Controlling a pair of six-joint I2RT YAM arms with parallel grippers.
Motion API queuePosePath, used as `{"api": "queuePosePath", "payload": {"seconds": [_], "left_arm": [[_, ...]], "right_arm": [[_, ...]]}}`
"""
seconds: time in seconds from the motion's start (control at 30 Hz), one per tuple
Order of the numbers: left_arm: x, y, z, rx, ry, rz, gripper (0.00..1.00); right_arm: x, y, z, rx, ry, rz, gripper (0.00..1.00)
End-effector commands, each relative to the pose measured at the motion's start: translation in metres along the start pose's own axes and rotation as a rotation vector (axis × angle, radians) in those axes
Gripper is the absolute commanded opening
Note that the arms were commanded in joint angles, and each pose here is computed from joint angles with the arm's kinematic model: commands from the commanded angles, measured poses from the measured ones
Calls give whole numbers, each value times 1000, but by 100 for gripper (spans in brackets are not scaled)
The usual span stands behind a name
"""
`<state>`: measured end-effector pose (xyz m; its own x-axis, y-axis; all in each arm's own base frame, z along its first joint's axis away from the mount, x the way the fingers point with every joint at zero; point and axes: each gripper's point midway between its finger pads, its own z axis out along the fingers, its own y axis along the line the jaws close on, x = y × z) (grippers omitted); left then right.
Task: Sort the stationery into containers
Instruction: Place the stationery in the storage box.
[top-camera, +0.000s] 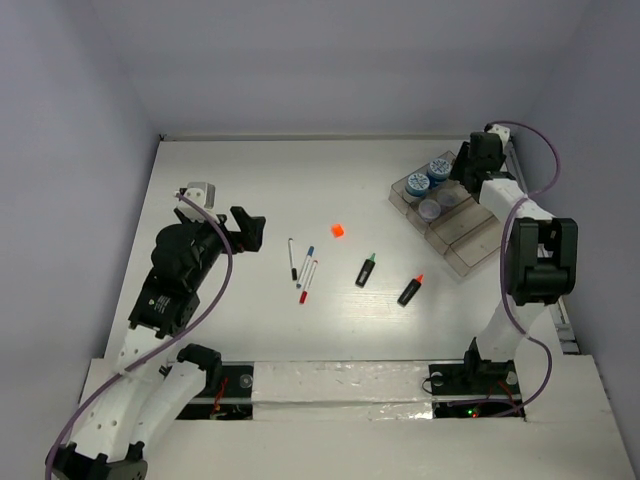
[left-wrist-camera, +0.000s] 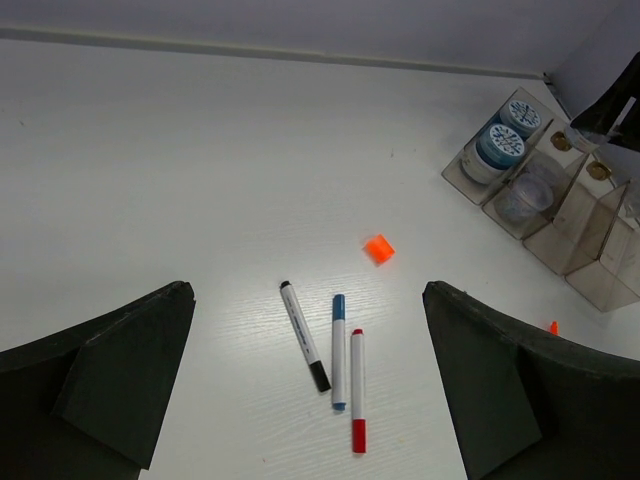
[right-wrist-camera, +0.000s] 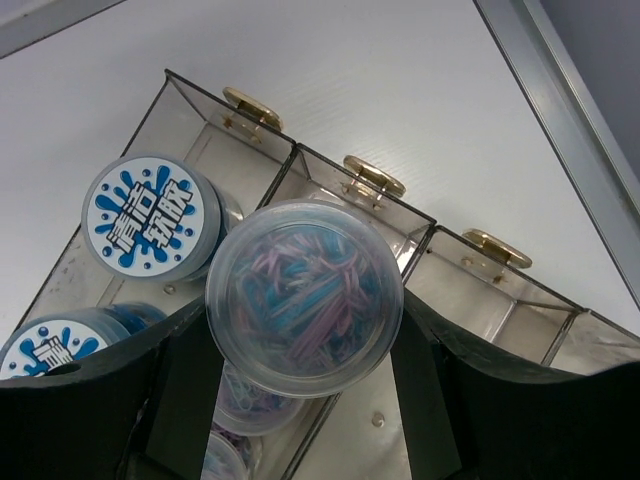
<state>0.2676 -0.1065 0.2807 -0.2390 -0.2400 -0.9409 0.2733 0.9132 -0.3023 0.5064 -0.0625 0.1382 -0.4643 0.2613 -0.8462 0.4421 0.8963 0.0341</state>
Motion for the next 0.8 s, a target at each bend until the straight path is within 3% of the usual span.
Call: {"api": "queuePosePath", "payload": {"seconds": [0.0,0.23,0.33,0.37,0.47,0.67,0.77], "left_arm": [[-10,-8,2,36,-40,5,99],[-10,-7,1,35,-41,6,99],[-10,-6,1,30,-41,8,99],[-10,-6,1,30,-42,8,99],[-11,-7,1,34,-43,8,99],[-11,-7,0,34,-44,6,99],[-12,-8,-1,38,-50,6,99]], "right_arm": [[-36,-3,5,9,-98,36,48],[-23,-6,19,27,-70,42,55],[-24,-10,22,33,-68,48,64],[-26,-9,21,29,-75,49,79],[-34,-6,15,5,-90,56,100],[-59,9,-15,-110,-136,93,100],[-48,49,-40,-248,-110,74,100]]}}
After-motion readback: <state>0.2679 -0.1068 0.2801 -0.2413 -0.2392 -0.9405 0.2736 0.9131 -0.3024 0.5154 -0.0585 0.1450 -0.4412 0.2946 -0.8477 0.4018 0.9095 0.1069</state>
